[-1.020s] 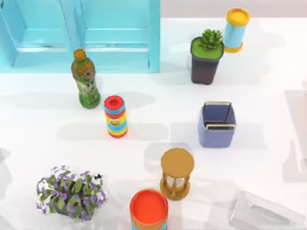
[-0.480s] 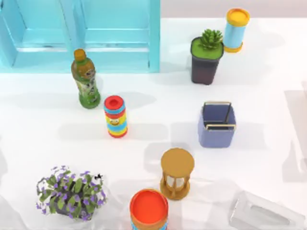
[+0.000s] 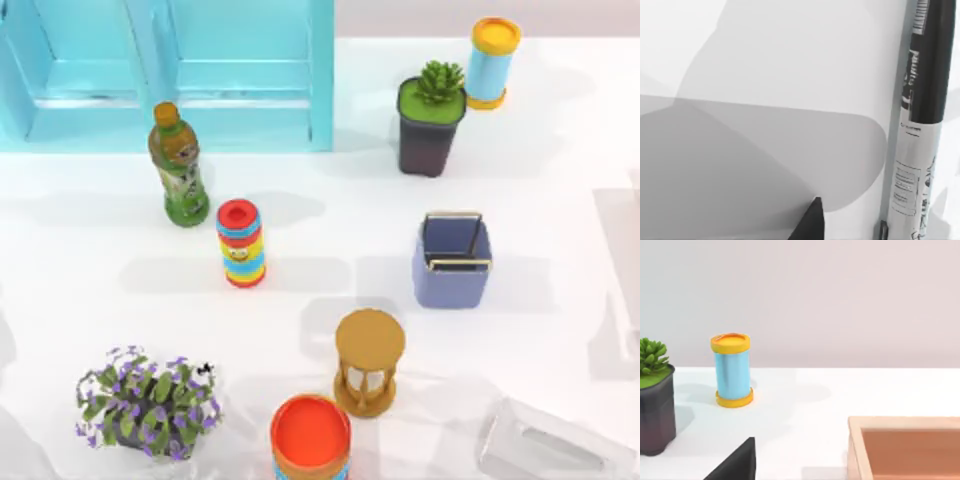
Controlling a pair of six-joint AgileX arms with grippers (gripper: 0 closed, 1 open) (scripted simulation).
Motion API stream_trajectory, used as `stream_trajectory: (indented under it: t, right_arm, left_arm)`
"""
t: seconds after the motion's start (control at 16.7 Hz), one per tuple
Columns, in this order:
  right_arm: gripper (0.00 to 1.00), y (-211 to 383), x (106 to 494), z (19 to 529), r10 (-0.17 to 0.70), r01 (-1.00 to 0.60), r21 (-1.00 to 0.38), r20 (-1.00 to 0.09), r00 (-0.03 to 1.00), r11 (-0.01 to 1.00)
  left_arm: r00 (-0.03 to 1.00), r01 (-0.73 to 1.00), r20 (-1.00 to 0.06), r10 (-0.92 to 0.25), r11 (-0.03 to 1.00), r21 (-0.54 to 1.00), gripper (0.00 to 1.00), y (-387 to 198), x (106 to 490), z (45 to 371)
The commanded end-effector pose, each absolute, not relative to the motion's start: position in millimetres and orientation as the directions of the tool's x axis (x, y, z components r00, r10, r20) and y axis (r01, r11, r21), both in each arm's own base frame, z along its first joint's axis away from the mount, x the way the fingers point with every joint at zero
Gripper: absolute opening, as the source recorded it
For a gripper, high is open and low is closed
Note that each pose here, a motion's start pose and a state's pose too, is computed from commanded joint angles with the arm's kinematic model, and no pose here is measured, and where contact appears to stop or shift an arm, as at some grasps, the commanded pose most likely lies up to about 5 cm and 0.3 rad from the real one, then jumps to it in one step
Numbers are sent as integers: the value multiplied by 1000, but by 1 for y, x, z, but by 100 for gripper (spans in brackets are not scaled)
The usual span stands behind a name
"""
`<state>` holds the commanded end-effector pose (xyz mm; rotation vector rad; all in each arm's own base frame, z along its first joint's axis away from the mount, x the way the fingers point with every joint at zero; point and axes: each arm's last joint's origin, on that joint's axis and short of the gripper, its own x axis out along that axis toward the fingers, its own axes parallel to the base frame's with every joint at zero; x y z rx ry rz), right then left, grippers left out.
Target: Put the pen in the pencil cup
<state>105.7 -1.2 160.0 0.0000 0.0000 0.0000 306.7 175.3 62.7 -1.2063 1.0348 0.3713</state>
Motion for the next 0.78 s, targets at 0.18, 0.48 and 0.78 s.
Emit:
stream_trajectory:
  t: [0.18, 0.48, 0.78]
  right_arm:
    - [100, -1, 106, 160, 0, 0, 0, 0, 1000, 1000]
    - [100, -1, 106, 160, 0, 0, 0, 0, 1000, 1000]
    - [100, -1, 106, 160, 0, 0, 0, 0, 1000, 1000]
  left_arm:
    - [518, -724, -811, -270, 365, -585, 55, 175, 307, 63]
    - [518, -724, -811, -270, 365, -585, 17, 175, 307, 63]
    - [518, -724, -811, -270, 365, -585, 0, 175, 307, 63]
